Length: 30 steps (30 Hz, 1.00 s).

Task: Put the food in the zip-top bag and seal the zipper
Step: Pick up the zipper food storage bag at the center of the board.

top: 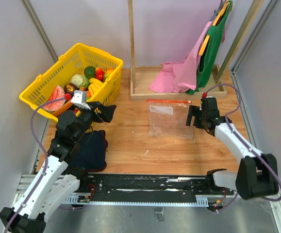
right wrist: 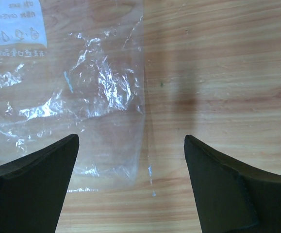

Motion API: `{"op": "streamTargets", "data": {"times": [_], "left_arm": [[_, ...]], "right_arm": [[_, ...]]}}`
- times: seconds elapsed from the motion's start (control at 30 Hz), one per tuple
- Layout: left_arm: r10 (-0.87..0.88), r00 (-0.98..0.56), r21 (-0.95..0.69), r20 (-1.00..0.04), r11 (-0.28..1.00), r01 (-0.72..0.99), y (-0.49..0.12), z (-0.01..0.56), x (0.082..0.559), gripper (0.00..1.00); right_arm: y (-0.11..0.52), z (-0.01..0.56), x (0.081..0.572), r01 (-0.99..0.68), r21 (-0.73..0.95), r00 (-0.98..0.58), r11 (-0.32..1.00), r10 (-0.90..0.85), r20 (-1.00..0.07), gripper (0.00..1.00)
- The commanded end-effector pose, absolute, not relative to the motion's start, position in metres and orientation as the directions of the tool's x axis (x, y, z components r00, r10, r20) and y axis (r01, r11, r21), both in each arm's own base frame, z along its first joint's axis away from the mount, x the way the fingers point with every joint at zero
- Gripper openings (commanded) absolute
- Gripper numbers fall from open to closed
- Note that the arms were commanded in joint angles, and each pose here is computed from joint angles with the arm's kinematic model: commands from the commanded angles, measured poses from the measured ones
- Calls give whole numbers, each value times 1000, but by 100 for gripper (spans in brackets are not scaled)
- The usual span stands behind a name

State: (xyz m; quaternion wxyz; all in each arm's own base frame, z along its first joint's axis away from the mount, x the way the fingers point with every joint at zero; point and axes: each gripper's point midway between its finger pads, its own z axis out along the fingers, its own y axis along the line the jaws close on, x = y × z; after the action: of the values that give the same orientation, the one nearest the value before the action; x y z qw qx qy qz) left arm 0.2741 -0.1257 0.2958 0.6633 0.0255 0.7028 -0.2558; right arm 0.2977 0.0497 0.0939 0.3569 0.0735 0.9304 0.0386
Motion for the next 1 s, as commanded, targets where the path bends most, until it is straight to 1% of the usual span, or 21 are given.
{"op": "streamTargets", "data": {"times": [0.0,0.1,0.2,0.4,0.5,0.57,0.63,0.73,0.87,0.97], "left_arm": [[-320,-256,-398,-912,840,368,-143,279,272,99],[-321,-303,-419,-897,834,358,-153,270,272,99],[-285,-357,-404,-890,856,323,-161,256,274,100],[-241,-400,-378,-885,871,312,-185,241,272,99],[-230,-415,-375,-880,874,310,-197,234,271,99],[-220,-426,-370,-878,875,311,-204,228,271,99],[-214,-442,-372,-871,876,308,-210,221,271,99],[-212,-467,-380,-858,874,302,-220,211,273,99],[-222,-495,-399,-840,871,288,-229,202,275,99],[-237,-517,-421,-823,865,273,-235,196,277,99]], "right_arm": [[67,89,320,76,149,-757,986,154,-635,89],[71,73,327,74,146,-782,986,149,-606,87],[73,59,333,81,137,-791,987,147,-594,85],[76,30,333,87,101,-830,991,128,-544,80],[77,19,329,78,51,-851,996,93,-517,76],[79,12,326,71,34,-863,997,79,-499,71],[83,7,324,61,28,-874,998,66,-482,63],[90,4,321,38,20,-879,999,43,-476,44],[106,11,316,-13,46,-864,999,12,-504,17],[121,21,311,-62,73,-848,995,-14,-531,2]]}}
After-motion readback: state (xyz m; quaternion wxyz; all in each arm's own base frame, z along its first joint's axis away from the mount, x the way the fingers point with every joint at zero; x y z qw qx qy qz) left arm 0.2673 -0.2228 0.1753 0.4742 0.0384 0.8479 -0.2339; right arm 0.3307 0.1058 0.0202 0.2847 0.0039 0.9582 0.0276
